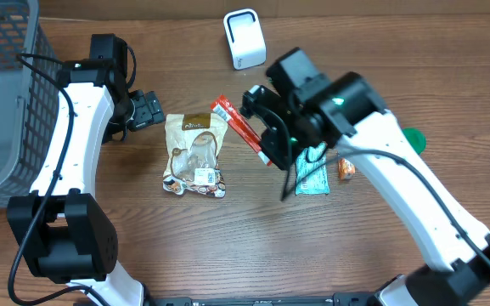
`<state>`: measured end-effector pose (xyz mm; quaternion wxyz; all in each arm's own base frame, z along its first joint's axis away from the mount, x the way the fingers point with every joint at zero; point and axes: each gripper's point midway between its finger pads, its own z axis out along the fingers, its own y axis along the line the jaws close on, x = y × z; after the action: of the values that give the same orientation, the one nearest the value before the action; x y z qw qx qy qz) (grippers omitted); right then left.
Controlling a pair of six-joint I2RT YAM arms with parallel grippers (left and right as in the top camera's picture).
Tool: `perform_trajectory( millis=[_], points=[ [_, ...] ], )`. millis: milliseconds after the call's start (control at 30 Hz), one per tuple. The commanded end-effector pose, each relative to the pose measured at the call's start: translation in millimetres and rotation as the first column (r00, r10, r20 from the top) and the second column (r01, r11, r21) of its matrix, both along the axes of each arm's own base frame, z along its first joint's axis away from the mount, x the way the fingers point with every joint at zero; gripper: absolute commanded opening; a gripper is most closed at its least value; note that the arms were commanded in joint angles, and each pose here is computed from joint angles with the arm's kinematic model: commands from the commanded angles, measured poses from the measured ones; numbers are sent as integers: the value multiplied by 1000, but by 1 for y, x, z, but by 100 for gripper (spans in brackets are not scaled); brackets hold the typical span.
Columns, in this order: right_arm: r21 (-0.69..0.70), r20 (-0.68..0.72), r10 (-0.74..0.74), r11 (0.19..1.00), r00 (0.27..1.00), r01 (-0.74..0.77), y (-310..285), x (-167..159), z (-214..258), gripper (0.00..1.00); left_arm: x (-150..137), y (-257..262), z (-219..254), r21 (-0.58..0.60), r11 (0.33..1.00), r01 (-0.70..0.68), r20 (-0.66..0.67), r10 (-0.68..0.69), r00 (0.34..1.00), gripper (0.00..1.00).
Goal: Scan the item barcode
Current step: 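Lift the red snack stick and carry it to the white scanner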
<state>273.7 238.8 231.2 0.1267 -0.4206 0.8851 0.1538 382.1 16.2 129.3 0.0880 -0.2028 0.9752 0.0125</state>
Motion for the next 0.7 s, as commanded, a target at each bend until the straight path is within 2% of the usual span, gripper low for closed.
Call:
perform_trajectory(
  millis=[0,167,467,567,667],
  points=[
    [87,55,184,978,981,-188,3,-19,23,4,5,1,7,8,1000,14,25,-14,1000,100],
    [99,80,254,960,964,-261,0,-29,31,4,5,1,7,8,1000,14,25,-14,1000,100],
    [71,154,361,925,920,-374,2,-25,31,4,5,1,7,8,1000,14,25,-14,1000,100],
    [35,197,346,932,917,-360,0,-14,31,4,5,1,7,8,1000,14,25,-14,1000,99],
    [66,220,282,951,934,-303,7,-4,36,4,5,1,7,8,1000,14,25,-14,1000,100]
  ],
)
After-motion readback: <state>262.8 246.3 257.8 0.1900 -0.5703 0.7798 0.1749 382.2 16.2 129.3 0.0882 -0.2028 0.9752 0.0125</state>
